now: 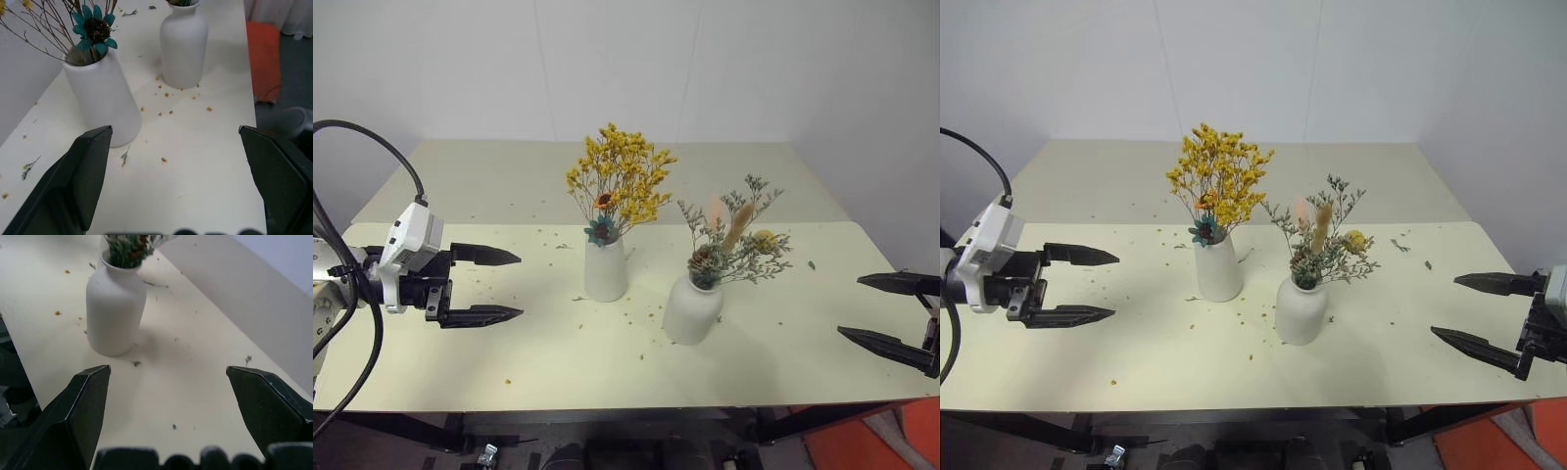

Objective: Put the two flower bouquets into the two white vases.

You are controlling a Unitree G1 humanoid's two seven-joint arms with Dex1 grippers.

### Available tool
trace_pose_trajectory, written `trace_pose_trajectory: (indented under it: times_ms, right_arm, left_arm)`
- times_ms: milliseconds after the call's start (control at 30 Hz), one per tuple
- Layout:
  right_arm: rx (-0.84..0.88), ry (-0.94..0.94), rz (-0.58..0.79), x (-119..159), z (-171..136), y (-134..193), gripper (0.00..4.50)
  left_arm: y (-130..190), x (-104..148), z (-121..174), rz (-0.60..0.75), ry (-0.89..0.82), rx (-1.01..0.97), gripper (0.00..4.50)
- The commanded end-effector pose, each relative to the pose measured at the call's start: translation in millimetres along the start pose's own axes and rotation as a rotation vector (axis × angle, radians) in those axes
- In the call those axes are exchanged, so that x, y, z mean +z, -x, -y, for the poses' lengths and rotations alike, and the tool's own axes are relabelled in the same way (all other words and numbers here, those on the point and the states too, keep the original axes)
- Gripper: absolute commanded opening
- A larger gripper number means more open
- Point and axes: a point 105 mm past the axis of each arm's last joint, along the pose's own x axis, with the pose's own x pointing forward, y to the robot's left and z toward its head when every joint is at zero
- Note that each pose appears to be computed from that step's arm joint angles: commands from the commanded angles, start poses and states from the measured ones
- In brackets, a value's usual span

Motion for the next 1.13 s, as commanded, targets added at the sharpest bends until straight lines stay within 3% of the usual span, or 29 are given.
trace_pose_trajectory:
  times_ms: [33, 633, 1133]
  right_arm:
    - [0.021, 0.025, 0.012, 8, -1, -4, 4.47]
    - [0.084, 0.057, 0.092, 24, 7, -21, 4.47]
    - [0.117, 0.047, 0.058, 7, 25, -23, 4.47]
  left_arm:
    - [9, 9, 2, -0.009, -0.03, 0.029, 4.5]
    - [24, 15, 8, -0.023, -0.025, 0.133, 4.5]
    - [30, 14, 18, -0.035, -0.041, 0.223, 4.5]
